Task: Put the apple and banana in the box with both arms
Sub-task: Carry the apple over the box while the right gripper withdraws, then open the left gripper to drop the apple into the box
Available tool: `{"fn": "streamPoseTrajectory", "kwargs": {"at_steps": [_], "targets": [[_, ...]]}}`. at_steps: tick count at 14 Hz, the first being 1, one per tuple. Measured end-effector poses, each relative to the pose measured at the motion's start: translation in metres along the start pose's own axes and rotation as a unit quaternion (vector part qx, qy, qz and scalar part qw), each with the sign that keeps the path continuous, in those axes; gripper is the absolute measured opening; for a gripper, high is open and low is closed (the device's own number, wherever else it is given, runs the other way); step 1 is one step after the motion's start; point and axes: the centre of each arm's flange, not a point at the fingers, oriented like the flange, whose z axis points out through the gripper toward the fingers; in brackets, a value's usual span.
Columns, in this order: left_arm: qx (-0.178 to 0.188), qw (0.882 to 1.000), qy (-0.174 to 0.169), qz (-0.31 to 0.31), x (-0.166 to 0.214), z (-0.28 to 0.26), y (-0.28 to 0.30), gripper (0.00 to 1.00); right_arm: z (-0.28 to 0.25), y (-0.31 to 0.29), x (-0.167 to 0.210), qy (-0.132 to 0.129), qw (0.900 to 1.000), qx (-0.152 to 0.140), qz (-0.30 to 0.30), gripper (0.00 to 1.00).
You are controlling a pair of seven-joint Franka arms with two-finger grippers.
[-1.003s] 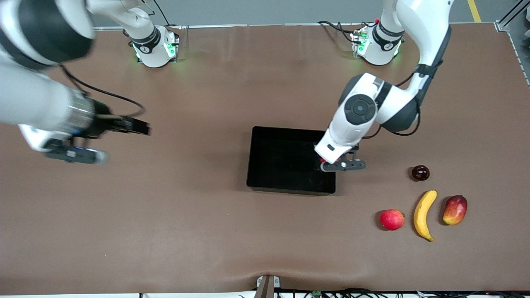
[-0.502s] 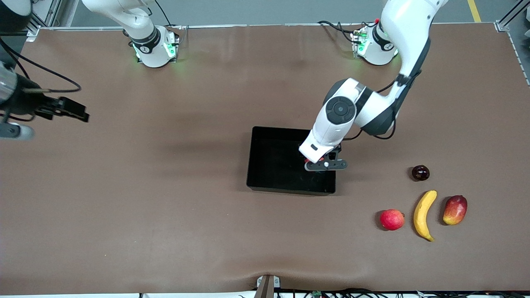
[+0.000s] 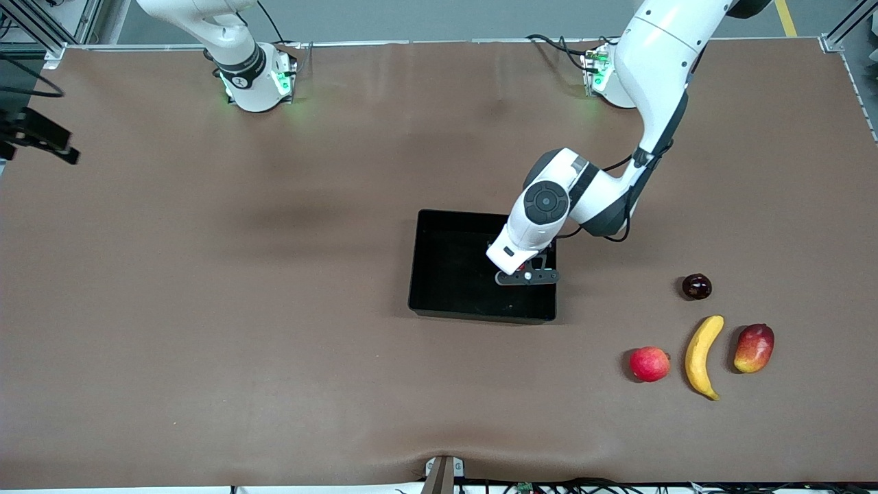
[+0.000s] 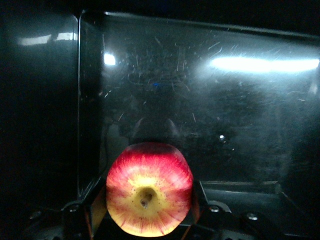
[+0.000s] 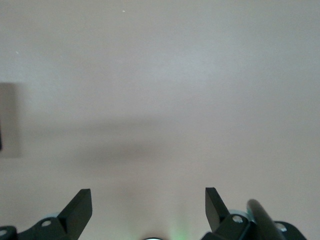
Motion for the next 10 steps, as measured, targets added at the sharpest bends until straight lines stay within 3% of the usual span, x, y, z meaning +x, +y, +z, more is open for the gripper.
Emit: {"fn": "streamPoseTrajectory", "kwargs": {"at_steps": [1, 4, 7, 10], "targets": [[0.002, 1.0, -0.002, 0.0, -0.002, 0.002, 0.0, 0.71, 0.003, 0.02, -0.001, -0.002, 1.0, 0.001, -0.014, 1.0], [-0.001, 1.0, 0.003, 0.001, -0.006, -0.002, 0.011, 0.97, 0.003, 0.036, -0.001, 0.004, 1.0, 0.0, -0.03, 1.0], [-0.004, 1.0, 0.02, -0.008, 0.005, -0.042, 0.011, 1.0, -0.001, 0.019, 0.002, 0.012, 0.999, 0.005, -0.045, 1.0], [0.006, 0.999, 0.034, -0.034, 0.032, -0.129, -0.022, 1.0, -0.002, 0.008, 0.003, 0.019, 0.998, 0.04, -0.05, 1.0]]}}
